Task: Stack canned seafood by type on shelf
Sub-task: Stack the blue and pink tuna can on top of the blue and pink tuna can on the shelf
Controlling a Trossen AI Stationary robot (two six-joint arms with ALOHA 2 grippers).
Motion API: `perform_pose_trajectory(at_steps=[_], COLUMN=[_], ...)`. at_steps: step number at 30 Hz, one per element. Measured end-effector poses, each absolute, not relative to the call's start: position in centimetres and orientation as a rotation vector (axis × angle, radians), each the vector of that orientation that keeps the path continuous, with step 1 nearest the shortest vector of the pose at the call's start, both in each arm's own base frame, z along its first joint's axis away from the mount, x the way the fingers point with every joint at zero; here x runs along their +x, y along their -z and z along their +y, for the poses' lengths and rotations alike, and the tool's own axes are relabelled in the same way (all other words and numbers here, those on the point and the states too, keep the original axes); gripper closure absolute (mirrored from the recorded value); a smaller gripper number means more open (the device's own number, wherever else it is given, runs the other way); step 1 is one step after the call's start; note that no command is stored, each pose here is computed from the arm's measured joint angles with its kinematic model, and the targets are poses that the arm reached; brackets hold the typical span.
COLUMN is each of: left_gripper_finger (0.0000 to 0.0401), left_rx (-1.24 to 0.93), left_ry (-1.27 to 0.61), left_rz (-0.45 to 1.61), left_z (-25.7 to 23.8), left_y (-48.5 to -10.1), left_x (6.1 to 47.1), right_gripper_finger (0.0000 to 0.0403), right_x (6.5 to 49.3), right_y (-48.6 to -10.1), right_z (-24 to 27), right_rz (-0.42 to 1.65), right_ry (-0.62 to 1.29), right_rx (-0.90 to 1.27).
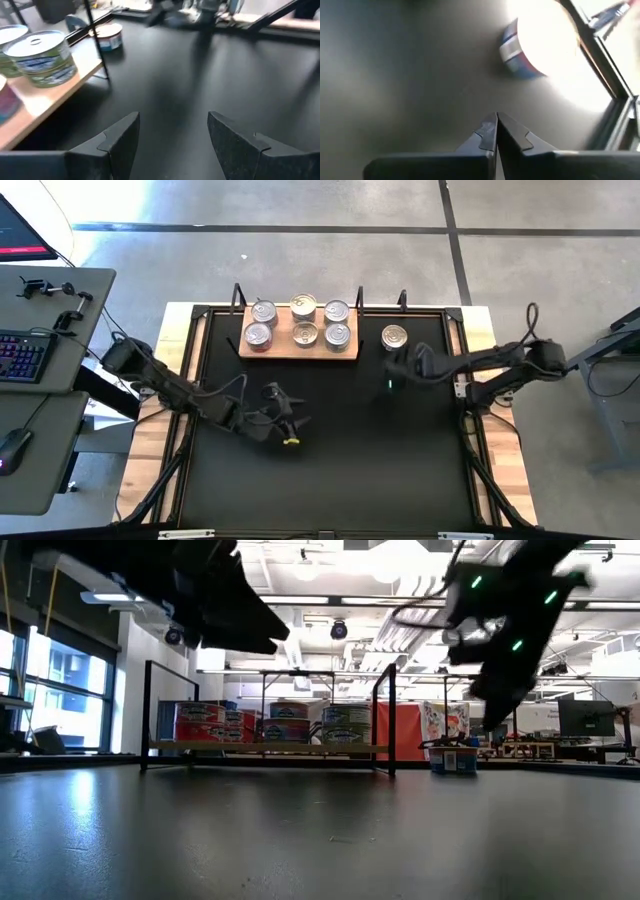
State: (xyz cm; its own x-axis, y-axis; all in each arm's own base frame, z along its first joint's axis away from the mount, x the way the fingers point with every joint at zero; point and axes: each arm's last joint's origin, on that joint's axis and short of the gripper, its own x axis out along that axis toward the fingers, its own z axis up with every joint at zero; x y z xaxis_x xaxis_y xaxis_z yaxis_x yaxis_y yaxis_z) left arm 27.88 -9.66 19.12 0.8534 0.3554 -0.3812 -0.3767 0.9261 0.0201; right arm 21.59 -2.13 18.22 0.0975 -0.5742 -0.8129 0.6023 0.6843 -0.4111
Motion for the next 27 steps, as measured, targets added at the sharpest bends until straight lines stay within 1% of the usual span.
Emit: perform_pose_trajectory(at_steps=[2, 4, 9, 13, 20, 23, 27], left_gripper_finger=[0.0174, 0.0174, 0.0174, 0.0174, 0.0174, 0.0174, 0.0174], left_rx=[-0.075, -0.071, -0.060, -0.071, -0.078, -0.081, -0.087], left_ry=[-0.367, -0.360, -0.357, -0.360, -0.355, -0.353, -0.352], left_rz=[0.354, 0.358, 0.375, 0.369, 0.354, 0.351, 0.342], left_z=[-10.1, -10.4, -10.6, -10.6, -10.7, -10.8, -10.8], left_y=[-18.4, -17.8, -17.2, -17.3, -17.4, -17.5, -17.6], left_x=[27.8, 27.7, 27.8, 27.8, 27.8, 27.9, 27.9], right_gripper_finger=[0.0402, 0.0403, 0.0403, 0.0403, 0.0403, 0.0403, 0.0403], right_x=[21.4, 21.3, 21.1, 20.4, 19.7, 19.8, 20.0], right_y=[-17.4, -16.6, -16.1, -16.0, -15.4, -15.1, -13.9], right_z=[-4.7, -7.0, -11.0, -12.5, -11.7, -10.1, -6.4], right_rz=[1.123, 1.068, 0.896, 0.896, 1.021, 1.078, 1.195], right_ry=[0.931, 0.949, 1.001, 1.014, 0.874, 0.848, 0.744], right_rx=[0.079, 0.096, 0.120, 0.177, 0.332, 0.384, 0.467])
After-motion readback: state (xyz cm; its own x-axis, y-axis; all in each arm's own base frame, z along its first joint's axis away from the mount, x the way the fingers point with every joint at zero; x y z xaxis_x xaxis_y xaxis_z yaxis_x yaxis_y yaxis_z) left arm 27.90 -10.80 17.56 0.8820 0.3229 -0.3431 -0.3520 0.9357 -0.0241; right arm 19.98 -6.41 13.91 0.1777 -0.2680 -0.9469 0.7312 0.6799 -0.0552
